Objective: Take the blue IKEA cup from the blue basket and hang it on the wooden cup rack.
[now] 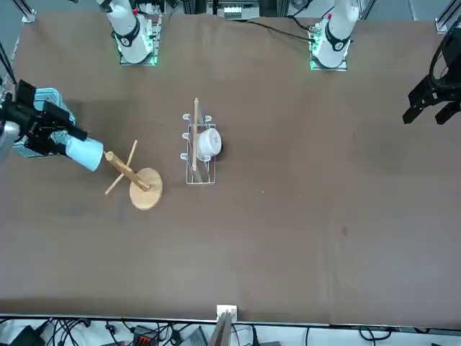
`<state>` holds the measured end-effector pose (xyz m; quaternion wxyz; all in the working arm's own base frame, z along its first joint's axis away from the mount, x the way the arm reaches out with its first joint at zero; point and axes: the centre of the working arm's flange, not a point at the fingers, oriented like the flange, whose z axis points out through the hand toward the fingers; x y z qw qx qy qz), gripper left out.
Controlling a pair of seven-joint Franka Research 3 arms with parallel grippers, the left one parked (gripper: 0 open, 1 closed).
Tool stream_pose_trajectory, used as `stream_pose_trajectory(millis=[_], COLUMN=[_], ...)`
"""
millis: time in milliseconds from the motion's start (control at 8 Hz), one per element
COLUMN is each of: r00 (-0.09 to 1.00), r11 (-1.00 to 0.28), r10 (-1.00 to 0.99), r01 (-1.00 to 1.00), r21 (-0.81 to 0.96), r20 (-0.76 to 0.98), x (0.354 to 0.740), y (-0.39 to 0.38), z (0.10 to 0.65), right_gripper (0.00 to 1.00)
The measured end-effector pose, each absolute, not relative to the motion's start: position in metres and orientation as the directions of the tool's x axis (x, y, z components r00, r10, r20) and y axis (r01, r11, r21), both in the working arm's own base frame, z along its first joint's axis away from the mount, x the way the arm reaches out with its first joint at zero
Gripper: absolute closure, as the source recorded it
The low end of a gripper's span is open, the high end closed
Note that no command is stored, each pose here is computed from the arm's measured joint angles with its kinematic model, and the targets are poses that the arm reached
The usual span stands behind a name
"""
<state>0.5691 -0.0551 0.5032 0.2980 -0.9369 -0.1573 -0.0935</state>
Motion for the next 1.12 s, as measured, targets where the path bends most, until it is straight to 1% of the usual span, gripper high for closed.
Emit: stream_pose_trajectory(millis=[625,750,875,1000,1125], r00=[0.931,0.930,0.929,0.929,0.929], r11=[-0.765,-0.764,-0.763,-0.763,-0.763], r10=[0.248,0.252,0.252,0.252,0.252], r01=[0.358,0.361,0.363,0.363,0.363], r21=[-0.535,-0.534,-0.534,-0.535,-0.534], r20=[0.268,0.268,0.271,0.271,0.271], x=[0.571,0.571,0.572,0.572,0.572], y=[-0.045,-0.042,-0.041,-0.040,-0.040], z=[0.499,0.499,0.499,0.498,0.498], right_gripper=[0.15,0.12,0.05,0.01,0.00])
